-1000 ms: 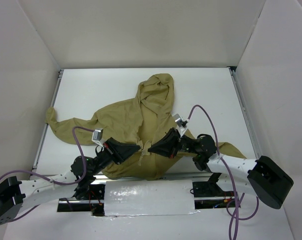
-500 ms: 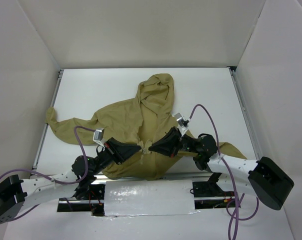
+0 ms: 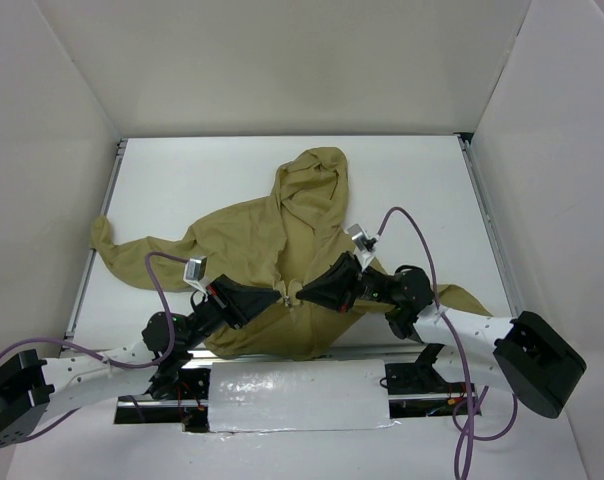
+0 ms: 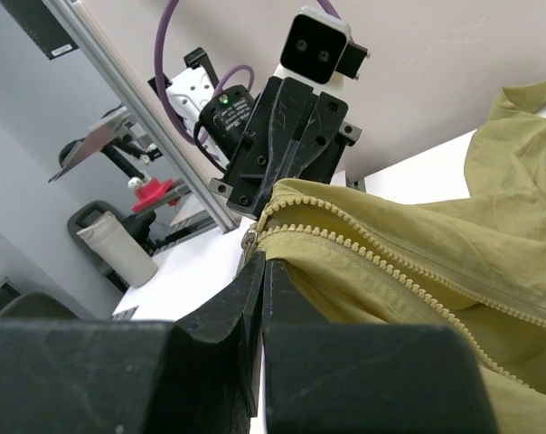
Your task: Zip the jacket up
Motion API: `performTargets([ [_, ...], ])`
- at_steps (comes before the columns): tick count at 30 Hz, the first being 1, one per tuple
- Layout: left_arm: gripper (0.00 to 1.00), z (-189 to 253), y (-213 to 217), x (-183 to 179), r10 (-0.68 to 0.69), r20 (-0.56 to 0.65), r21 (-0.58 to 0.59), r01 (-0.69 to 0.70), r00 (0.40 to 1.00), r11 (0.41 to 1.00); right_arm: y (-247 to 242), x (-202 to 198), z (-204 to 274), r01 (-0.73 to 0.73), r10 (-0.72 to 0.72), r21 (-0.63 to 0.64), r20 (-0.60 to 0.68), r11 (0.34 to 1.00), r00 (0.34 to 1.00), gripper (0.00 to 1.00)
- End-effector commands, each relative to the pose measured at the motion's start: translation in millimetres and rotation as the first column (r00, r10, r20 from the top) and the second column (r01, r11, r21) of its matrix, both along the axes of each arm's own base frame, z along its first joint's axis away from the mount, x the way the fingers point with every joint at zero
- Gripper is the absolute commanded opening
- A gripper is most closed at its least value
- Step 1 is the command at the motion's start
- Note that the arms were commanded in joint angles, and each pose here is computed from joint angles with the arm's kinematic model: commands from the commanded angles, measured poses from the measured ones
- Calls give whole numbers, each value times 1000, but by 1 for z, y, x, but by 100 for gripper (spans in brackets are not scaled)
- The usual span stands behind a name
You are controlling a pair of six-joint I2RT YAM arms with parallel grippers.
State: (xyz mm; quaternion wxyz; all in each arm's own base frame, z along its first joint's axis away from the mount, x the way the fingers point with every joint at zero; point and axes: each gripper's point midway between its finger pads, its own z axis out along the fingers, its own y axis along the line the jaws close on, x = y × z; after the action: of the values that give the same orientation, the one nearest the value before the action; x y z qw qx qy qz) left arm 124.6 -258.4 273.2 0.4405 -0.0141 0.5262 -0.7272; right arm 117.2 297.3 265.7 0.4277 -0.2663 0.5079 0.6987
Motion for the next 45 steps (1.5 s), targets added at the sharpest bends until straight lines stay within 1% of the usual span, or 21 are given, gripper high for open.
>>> performTargets([
  [1,0,28,8,-7,-10,57,-92,15,998,996,-25,-23,83,-39,-57,292,312,956,948,0],
  [13,0,28,9,-8,-16,55,-108,22,998,994,-22,-18,89,-32,-71,315,311,949,948,0],
  [21,0,29,11,-8,-14,57,-117,21,998,993,-18,-17,91,-60,-41,318,303,946,952,0],
  [28,0,24,11,-4,9,48,-107,-4,999,994,-22,-24,102,-79,-37,340,322,937,946,0],
  [39,0,25,16,1,55,47,-98,-51,997,994,-21,-28,95,-79,-30,337,305,938,952,0],
  [43,0,25,18,3,74,45,-91,-70,996,993,-28,-25,100,-33,-75,378,268,925,961,0],
  [45,0,23,19,4,82,41,-88,-78,996,993,-33,-24,107,1,-111,418,240,909,964,0],
])
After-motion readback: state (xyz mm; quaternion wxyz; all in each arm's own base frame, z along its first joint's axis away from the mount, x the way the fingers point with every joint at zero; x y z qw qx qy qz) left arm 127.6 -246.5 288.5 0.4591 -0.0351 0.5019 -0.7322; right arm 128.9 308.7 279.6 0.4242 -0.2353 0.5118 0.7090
